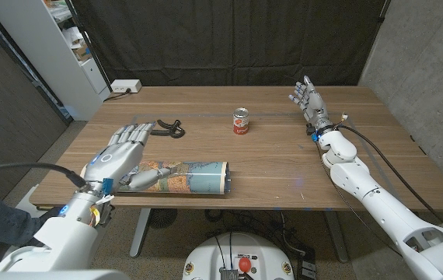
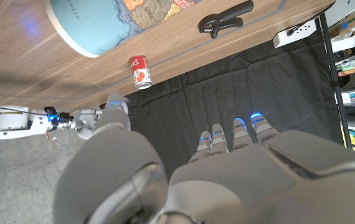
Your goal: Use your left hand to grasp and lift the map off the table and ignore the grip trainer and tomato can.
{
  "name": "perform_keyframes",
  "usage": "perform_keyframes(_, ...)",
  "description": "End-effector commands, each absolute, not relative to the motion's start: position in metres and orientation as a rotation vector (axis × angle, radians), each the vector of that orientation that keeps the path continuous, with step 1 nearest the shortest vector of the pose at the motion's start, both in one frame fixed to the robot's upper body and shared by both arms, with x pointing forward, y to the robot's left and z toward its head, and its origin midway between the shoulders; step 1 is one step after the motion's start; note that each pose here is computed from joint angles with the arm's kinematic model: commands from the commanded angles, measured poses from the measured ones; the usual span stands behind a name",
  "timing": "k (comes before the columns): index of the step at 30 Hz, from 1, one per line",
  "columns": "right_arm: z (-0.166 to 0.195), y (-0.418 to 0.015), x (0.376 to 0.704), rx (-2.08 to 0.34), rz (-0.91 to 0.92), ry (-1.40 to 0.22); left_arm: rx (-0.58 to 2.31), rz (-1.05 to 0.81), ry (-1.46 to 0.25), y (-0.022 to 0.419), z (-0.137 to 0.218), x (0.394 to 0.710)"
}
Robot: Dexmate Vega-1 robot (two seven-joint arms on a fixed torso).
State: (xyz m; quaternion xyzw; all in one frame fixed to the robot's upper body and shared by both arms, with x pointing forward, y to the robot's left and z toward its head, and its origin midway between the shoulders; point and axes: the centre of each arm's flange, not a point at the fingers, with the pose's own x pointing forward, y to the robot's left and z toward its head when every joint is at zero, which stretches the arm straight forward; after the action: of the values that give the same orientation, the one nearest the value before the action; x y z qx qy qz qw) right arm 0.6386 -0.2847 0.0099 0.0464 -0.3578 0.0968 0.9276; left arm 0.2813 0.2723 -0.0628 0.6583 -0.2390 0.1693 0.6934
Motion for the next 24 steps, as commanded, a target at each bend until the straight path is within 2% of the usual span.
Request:
perform_keyframes(1, 0.007, -0.2836, 0.6362, 0.095, 0.2, -0.729, 1.553, 0.355, -0.448, 0.2664, -0.0665, 0.2783)
perform_keyframes(13, 0.0061, -0.2839, 0.6341, 0.098, 0.198, -0.732, 1.607, 0.328, -0.378, 0.264, -0.0657, 0.28)
perform_keyframes(24, 0.0075, -0.2817, 0.6369, 0.104, 0.202, -0.733, 1.653, 0.381, -0.321, 0.2623, -0.0656, 0.2798)
